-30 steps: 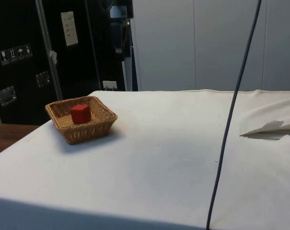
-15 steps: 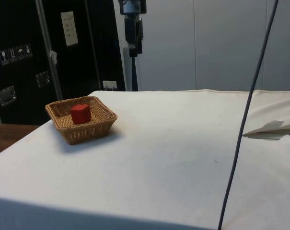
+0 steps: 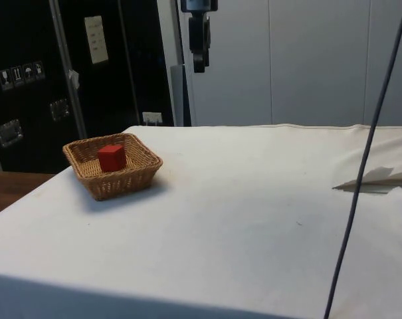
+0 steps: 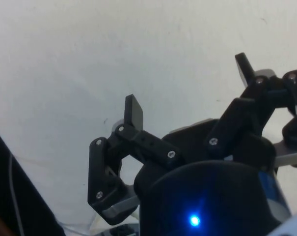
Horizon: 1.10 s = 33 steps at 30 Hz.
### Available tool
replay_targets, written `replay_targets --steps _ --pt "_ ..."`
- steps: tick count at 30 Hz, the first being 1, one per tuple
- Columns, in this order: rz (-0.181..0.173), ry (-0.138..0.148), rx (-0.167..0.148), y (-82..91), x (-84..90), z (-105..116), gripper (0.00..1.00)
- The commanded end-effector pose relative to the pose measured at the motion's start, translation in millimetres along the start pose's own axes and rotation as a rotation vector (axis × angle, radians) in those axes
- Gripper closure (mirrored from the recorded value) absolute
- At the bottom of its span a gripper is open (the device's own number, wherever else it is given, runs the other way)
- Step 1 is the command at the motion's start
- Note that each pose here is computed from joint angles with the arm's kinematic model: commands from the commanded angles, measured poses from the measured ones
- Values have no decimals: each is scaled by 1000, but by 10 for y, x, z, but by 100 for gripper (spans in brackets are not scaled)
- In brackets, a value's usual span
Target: Pick up the cube and place it into the basket.
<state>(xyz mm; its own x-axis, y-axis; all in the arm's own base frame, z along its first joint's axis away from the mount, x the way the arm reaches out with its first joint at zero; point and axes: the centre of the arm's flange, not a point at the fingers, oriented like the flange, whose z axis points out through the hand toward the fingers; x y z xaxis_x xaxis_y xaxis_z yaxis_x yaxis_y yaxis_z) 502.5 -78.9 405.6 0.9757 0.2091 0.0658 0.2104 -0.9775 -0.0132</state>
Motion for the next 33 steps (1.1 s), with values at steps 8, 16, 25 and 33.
replay_targets --steps 8,16,25,33 --pt "-9 15 -46 -44 -213 -58 0" --pt "-14 10 -50 -100 -323 -63 0" --pt "20 -3 -35 -133 -448 -51 0" --pt "65 -11 -26 -137 -480 -45 0"
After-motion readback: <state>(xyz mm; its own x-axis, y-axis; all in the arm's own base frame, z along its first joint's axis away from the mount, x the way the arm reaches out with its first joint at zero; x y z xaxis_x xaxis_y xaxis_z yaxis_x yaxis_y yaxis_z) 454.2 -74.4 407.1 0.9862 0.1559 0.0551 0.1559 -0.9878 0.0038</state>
